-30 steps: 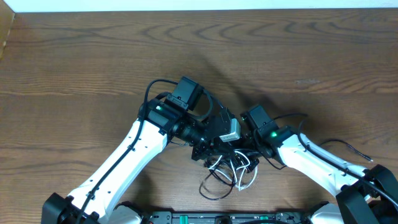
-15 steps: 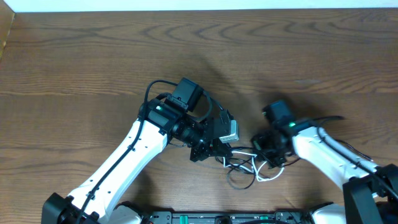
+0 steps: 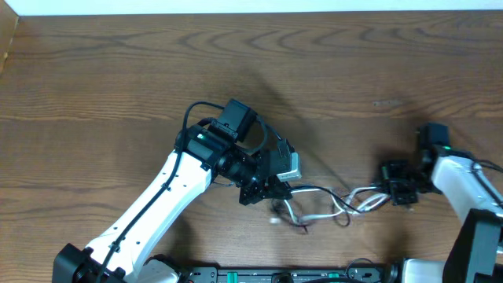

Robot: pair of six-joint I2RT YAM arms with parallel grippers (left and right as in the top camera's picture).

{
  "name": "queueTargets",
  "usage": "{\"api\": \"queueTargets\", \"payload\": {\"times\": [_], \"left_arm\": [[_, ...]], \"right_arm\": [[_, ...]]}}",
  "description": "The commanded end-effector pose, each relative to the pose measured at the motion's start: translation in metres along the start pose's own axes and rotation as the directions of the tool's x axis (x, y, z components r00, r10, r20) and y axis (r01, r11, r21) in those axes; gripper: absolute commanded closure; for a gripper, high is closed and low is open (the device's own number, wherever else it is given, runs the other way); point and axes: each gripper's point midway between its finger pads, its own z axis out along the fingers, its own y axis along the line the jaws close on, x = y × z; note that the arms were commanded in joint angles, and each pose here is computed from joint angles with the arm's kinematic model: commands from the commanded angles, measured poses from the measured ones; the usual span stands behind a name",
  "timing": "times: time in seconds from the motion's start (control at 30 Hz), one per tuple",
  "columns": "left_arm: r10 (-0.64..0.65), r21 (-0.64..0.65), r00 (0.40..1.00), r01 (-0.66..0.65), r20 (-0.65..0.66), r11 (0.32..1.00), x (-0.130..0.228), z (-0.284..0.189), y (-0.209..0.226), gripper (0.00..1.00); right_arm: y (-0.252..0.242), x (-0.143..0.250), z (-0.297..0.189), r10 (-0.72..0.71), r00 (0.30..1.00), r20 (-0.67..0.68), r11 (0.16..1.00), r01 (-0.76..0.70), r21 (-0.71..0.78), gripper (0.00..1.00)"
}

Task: Untangle cables
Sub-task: 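Pull the grasped black cable rightward with the right gripper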

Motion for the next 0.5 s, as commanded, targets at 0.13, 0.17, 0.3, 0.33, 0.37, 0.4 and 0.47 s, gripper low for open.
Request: {"api": "queueTargets", "payload": {"times": [0.13, 0.17, 0.3, 0.33, 0.37, 0.4, 0.47], "left_arm": [[-0.001, 0.014, 1.000, 0.001, 0.000, 1.000, 0.001, 0.002, -0.002, 0.92], [-0.001, 0.014, 1.000, 0.001, 0.000, 1.000, 0.001, 0.002, -0.002, 0.92], [-0.004, 0.015, 1.000, 0.004, 0.000, 1.000, 0.001, 0.002, -0.002, 0.93], [-0.016, 0.014, 1.000, 0.016, 0.000, 1.000, 0.001, 0.002, -0.002, 0.93], [-0.024, 0.014, 1.000, 0.024, 0.000, 1.000, 0.001, 0.002, -0.002, 0.92], [-0.035, 0.014, 0.999, 0.035, 0.000, 0.999, 0.001, 0.002, -0.002, 0.93], [-0.056, 0.014, 0.998, 0.056, 0.000, 0.998, 0.001, 0.002, -0.002, 0.93]], "right_arm": [[-0.026, -0.053, -0.012, 0.087, 0.981, 0.175, 0.994, -0.097, 0.050, 0.99], [-0.027, -0.055, -0.013, 0.089, 0.979, 0.185, 0.994, -0.100, 0.053, 0.99], [-0.026, -0.057, -0.013, 0.087, 0.977, 0.193, 0.994, -0.099, 0.051, 0.99], [-0.026, -0.059, -0.013, 0.085, 0.975, 0.204, 0.994, -0.097, 0.051, 0.99], [-0.025, -0.061, -0.014, 0.081, 0.974, 0.213, 0.994, -0.094, 0.050, 0.99], [-0.024, -0.064, -0.014, 0.065, 0.971, 0.228, 0.996, -0.078, 0.049, 0.99], [-0.020, -0.069, -0.015, 0.009, 0.968, 0.250, 0.999, -0.022, 0.048, 0.99]]}}
